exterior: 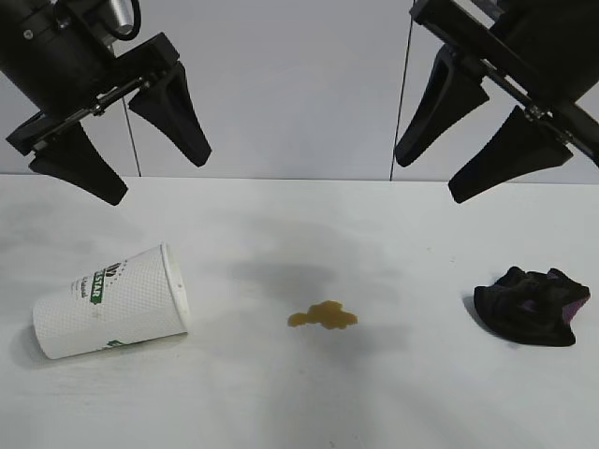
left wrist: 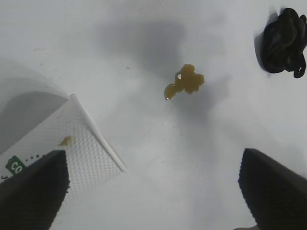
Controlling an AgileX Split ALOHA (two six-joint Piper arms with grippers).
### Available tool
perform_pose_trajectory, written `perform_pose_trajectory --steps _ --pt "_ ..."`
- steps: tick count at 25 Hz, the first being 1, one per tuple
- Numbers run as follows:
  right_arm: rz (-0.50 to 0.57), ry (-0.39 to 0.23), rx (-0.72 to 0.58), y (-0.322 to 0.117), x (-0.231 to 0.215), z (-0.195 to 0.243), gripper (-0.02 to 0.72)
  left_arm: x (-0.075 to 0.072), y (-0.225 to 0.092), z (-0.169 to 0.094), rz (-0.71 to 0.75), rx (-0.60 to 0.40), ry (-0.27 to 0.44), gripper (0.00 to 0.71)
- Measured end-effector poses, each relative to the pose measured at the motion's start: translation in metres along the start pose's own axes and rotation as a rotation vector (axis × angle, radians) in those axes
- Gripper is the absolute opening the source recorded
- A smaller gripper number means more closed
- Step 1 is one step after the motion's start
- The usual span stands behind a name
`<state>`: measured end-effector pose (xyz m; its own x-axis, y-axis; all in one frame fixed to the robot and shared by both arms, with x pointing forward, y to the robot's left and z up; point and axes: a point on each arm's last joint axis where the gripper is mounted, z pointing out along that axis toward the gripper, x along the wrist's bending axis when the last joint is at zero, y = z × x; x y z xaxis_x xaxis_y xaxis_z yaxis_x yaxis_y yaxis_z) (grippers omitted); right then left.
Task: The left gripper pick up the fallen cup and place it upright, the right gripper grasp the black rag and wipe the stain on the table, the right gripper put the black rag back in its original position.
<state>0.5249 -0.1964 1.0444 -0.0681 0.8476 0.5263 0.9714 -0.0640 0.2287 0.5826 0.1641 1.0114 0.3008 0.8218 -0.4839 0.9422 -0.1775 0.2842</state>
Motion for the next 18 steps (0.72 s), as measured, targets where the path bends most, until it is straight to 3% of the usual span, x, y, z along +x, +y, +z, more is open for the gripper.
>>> perform_pose_trajectory --steps 18 --pt "0.0 0.0 0.0 0.0 0.0 0.0 0.37 0.0002 0.0007 0.0 0.0 -0.007 0.002 0.695"
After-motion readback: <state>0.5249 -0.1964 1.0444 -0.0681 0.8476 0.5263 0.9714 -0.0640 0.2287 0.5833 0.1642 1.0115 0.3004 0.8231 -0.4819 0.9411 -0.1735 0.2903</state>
